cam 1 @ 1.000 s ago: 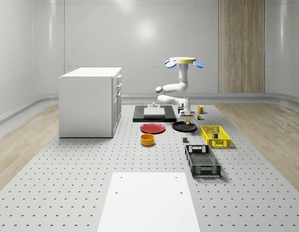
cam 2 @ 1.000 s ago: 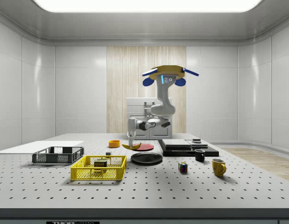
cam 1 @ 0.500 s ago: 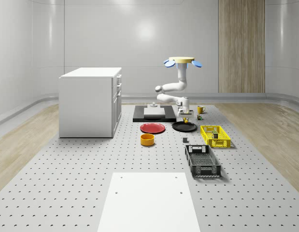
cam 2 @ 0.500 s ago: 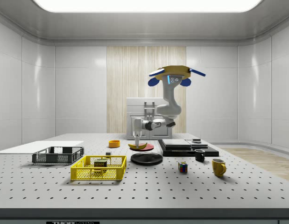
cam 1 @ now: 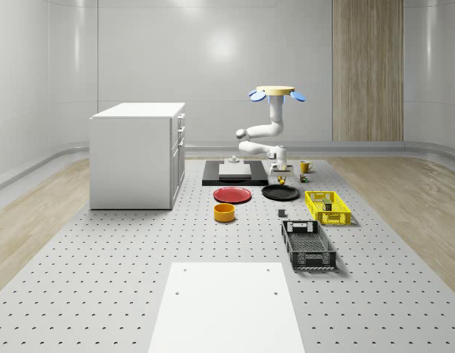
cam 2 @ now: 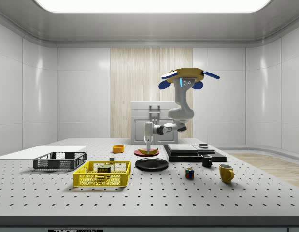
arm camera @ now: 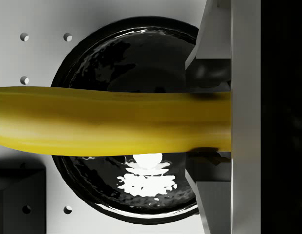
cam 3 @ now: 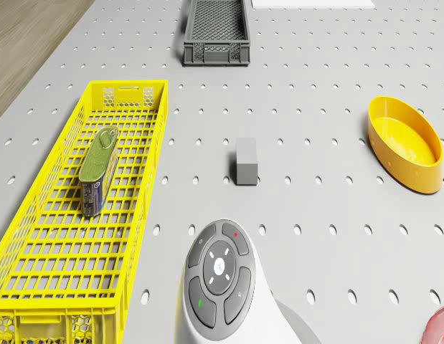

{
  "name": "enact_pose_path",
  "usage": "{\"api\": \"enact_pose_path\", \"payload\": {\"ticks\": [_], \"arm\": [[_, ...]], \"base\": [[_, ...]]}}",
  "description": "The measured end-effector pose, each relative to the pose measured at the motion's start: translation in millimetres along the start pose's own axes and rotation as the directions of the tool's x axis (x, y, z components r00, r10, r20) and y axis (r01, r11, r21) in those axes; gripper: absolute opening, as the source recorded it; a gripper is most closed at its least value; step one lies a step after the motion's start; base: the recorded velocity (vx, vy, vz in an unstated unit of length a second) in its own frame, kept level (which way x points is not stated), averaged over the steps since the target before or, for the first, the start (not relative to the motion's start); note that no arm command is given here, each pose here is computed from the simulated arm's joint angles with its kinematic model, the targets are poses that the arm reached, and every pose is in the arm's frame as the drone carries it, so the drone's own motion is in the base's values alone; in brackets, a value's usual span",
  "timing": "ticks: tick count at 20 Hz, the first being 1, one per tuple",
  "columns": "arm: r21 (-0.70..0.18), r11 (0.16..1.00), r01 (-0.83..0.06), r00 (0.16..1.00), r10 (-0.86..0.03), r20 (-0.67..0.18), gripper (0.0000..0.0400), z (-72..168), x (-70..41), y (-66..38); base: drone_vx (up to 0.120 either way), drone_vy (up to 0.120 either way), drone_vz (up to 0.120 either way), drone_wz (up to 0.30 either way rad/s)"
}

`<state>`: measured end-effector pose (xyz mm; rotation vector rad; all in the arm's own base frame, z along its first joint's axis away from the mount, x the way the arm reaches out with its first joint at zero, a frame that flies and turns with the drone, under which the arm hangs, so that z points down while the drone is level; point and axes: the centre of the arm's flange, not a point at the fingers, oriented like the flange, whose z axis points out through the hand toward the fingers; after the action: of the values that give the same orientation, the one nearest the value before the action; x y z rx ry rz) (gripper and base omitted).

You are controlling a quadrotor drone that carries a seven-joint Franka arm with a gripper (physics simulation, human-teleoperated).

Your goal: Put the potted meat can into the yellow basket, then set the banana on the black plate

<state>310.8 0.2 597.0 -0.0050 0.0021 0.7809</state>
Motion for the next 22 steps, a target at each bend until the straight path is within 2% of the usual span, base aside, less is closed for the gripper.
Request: {"api": "enact_pose_path", "payload": {"ticks": [9, 14, 22], "arm": [[0.000, 1.000, 0.000, 1.000, 0.000, 0.000, 0.0187, 0.1, 0.0, 0.0], [0.000, 1.000, 0.000, 1.000, 0.000, 0.000, 0.0187, 12.6, 0.0, 0.0], [0.000, 1.000, 0.000, 1.000, 0.000, 0.000, 0.0187, 47.0, 0.0, 0.1]], "base": [[-0.116, 0.000, 0.000, 0.000], [0.000, 0.000, 0.000, 0.000], [0.000, 0.000, 0.000, 0.000]]}}
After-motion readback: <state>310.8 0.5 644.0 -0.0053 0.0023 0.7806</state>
